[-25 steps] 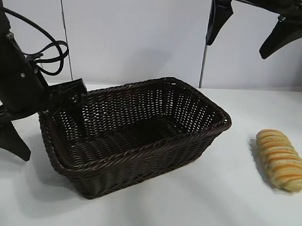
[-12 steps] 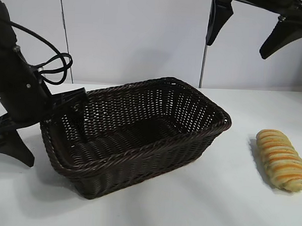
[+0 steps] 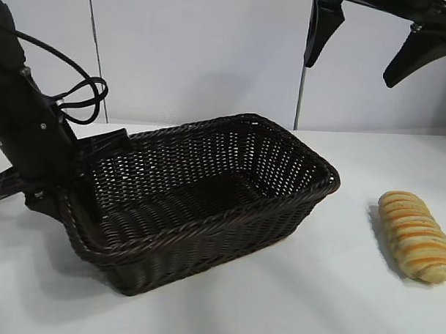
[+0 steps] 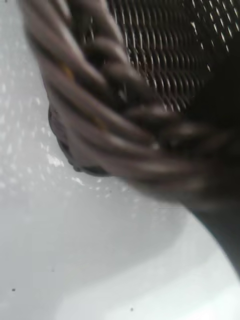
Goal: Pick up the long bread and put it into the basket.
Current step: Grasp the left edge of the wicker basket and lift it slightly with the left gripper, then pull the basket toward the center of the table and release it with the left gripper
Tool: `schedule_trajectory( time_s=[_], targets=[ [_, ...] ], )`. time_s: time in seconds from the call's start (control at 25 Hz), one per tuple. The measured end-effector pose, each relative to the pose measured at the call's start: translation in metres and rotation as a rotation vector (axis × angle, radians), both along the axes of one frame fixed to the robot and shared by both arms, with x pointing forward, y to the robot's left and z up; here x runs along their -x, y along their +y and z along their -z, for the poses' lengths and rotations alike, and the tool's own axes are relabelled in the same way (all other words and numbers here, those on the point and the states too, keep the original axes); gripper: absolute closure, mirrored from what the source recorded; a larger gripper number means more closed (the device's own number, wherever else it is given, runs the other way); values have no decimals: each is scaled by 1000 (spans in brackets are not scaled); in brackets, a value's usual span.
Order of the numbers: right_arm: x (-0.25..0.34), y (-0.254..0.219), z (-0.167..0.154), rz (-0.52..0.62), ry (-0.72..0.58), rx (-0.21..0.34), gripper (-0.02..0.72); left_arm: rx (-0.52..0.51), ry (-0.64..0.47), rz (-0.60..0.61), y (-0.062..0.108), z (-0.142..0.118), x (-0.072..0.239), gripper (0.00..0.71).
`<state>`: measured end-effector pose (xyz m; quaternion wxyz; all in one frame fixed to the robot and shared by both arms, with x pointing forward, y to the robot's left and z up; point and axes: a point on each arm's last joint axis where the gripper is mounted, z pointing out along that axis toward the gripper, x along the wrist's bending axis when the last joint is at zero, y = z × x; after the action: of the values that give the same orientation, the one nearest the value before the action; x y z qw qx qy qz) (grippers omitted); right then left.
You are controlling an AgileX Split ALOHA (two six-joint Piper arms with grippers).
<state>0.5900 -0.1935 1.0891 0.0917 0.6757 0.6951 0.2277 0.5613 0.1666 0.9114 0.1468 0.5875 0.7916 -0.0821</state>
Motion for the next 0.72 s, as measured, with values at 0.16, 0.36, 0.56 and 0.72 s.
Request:
schedule_trajectory(
  time_s=[0.16, 0.36, 0.56, 0.72],
  targets=[
    [0, 0, 0, 0, -1, 0, 8, 4, 5, 14, 0, 0, 1, 607],
    [0, 0, 0, 0, -1, 0, 8, 27, 23, 89, -1, -9, -2, 607],
    [0, 0, 0, 0, -1, 0, 8, 48, -10, 183, -7, -32, -14, 607],
    [0, 0, 0, 0, -1, 0, 8, 60, -50, 225, -12, -55, -27, 607]
  ],
)
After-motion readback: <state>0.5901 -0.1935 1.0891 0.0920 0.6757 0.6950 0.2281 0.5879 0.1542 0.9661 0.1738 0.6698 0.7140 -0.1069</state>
